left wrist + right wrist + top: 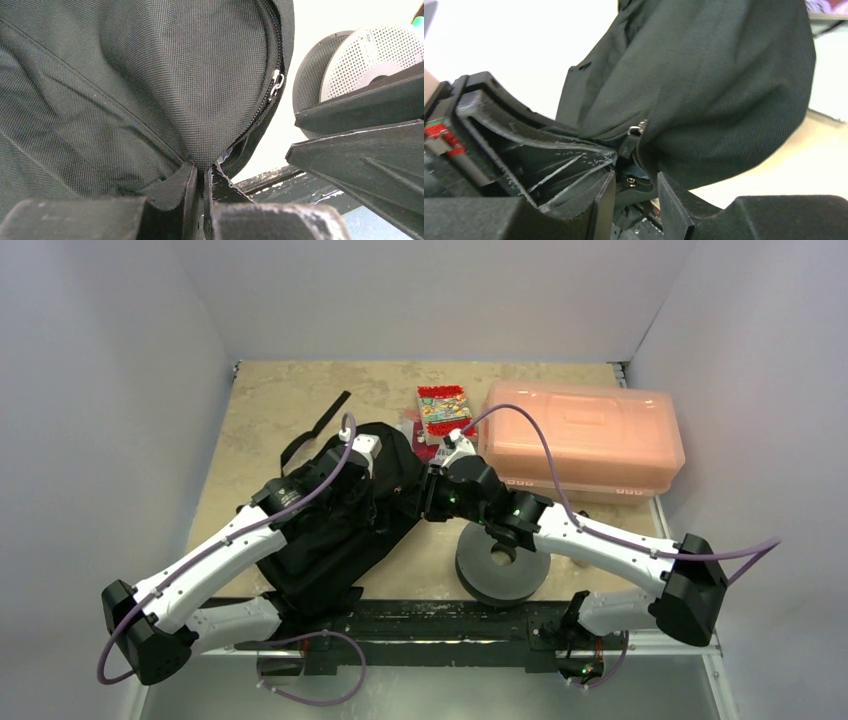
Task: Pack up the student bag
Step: Unzip the student bag at the center of the board.
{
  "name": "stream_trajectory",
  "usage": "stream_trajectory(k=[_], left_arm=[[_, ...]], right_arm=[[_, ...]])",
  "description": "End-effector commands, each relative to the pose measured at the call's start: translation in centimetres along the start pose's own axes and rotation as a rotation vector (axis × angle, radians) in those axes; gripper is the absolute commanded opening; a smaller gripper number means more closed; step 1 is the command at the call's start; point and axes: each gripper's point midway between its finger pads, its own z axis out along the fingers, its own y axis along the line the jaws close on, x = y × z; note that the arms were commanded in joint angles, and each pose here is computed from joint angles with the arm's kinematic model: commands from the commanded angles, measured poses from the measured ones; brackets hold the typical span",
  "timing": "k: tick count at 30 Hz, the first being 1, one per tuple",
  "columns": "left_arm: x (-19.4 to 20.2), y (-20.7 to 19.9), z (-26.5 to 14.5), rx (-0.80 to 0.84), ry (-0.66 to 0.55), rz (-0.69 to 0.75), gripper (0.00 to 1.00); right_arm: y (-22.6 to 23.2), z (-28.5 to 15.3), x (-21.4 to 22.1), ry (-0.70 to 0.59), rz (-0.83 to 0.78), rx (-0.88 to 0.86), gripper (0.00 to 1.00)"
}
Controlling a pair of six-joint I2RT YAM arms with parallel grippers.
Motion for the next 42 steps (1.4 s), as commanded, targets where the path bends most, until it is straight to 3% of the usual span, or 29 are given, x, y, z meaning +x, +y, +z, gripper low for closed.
stream_trajectory(k=[1, 15, 26, 42], left_arm=[[-2.7, -1.7, -1.2, 0.051, -0.081, -0.066, 0.00], [-3.0, -2.3, -1.5, 0.087, -0.090, -0.085, 0.00], [-2.9, -2.0, -1.3, 0.071, -0.090, -0.073, 0.00], [-2.4, -2.2, -1.9, 0.103, -0.097, -0.087, 0.00]], right_arm=[[0.3, -0.7, -2.4, -0.150, 0.117, 0.096, 0.35], [2.3, 1.0, -1.7, -0.137, 0.139, 0.049, 0.29], [4.0, 0.2, -0.8, -0.173, 0.077, 0.055, 0.33], [2.3, 3.4, 0.7, -0.151, 0.102, 0.128, 0.33]])
